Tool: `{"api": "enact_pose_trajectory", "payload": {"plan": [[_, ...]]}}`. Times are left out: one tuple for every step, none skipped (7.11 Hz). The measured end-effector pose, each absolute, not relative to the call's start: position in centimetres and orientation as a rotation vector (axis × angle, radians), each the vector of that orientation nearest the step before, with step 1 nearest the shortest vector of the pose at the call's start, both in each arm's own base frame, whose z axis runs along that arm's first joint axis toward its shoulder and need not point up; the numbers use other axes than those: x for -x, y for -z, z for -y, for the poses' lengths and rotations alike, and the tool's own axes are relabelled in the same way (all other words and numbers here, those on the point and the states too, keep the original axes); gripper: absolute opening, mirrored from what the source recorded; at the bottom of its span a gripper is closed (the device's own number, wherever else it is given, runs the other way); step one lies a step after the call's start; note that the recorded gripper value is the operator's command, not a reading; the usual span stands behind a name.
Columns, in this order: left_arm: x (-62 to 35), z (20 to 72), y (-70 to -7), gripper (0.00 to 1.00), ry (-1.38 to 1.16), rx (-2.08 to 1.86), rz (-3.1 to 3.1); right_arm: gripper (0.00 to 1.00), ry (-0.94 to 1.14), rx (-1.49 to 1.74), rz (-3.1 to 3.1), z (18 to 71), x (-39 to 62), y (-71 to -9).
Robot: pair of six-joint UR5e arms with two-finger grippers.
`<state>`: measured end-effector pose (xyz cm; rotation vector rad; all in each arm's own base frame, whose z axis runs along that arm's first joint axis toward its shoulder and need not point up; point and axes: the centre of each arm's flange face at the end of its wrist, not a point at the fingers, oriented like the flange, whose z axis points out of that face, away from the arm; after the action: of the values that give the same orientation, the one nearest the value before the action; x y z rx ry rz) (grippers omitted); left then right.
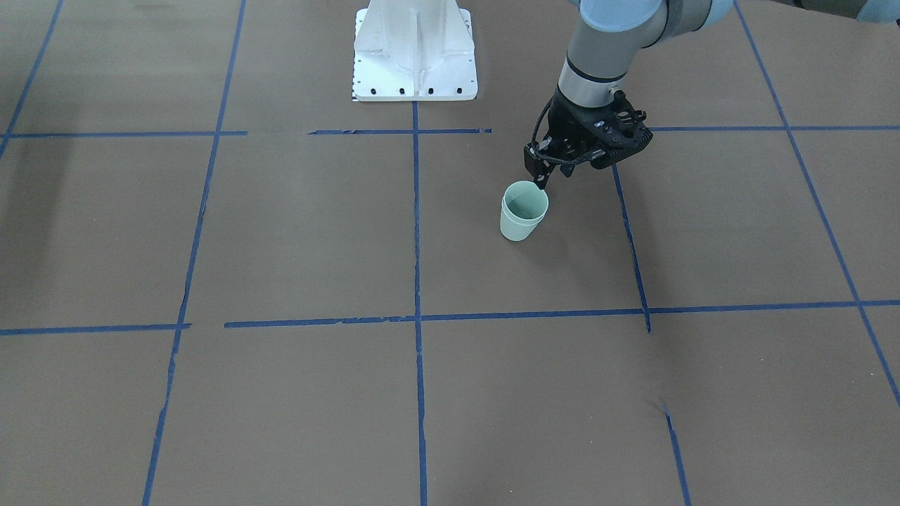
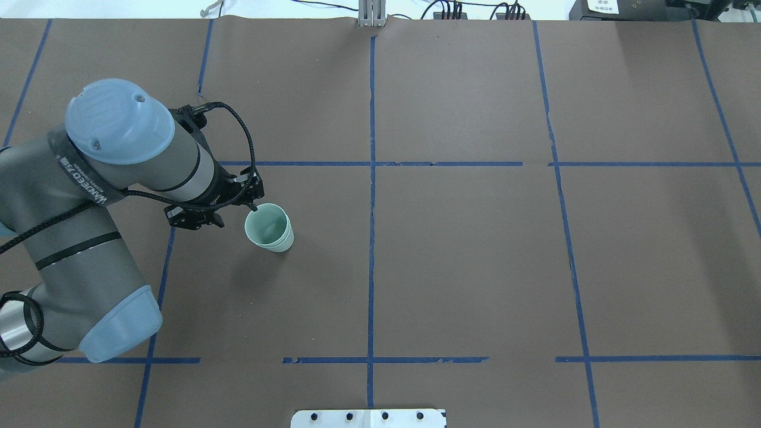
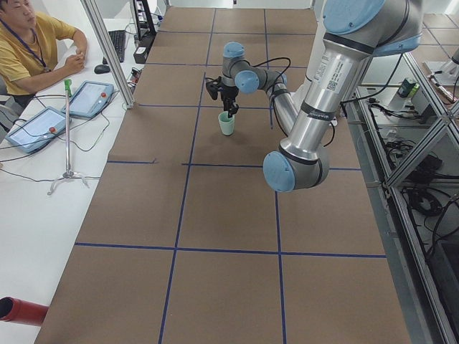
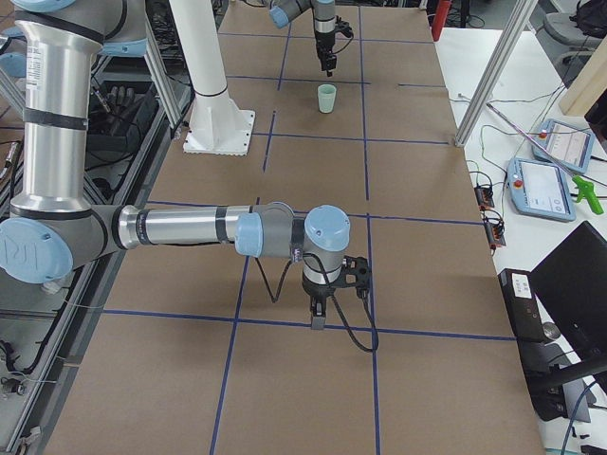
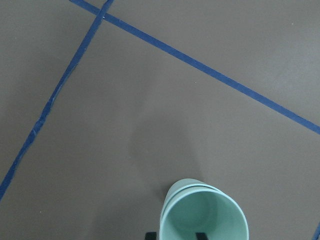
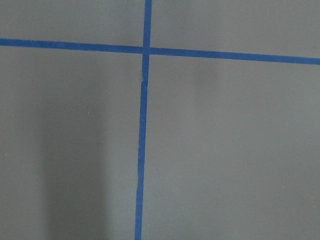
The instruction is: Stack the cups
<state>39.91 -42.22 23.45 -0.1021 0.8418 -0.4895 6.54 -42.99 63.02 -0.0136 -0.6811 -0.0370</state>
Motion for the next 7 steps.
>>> {"api": "enact_pose_trajectory", "payload": {"plan": [[-39.9, 42.2, -23.3, 0.94, 0.485, 0.100, -0.847, 1.00, 0.037, 0.014, 0.681, 43.0, -6.6, -63.0], [-39.7, 42.1, -23.2, 1.00, 0.476, 0.095, -0.852, 1.00, 0.036, 0.013, 0.681, 43.0, -6.6, -63.0], [-39.3, 42.2, -23.3, 1.00, 0.445, 0.078, -0.862, 1.00, 0.036, 0.013, 0.681, 43.0, -6.6, -63.0], [-38.6, 42.4, -24.1, 1.00, 0.386, 0.047, -0.871, 1.00, 0.036, 0.013, 0.681, 43.0, -6.6, -63.0], [-37.3, 42.9, -25.8, 1.00, 0.326, 0.025, -0.878, 1.00, 0.037, 0.014, 0.681, 43.0, -6.6, -63.0], [-34.8, 43.8, -28.2, 1.00, 0.261, 0.009, -0.883, 1.00, 0.037, 0.014, 0.681, 43.0, -6.5, -63.0], [-31.8, 44.9, -31.4, 1.00, 0.198, -0.017, -0.866, 1.00, 0.037, 0.014, 0.681, 43.0, -6.5, -63.0]]}}
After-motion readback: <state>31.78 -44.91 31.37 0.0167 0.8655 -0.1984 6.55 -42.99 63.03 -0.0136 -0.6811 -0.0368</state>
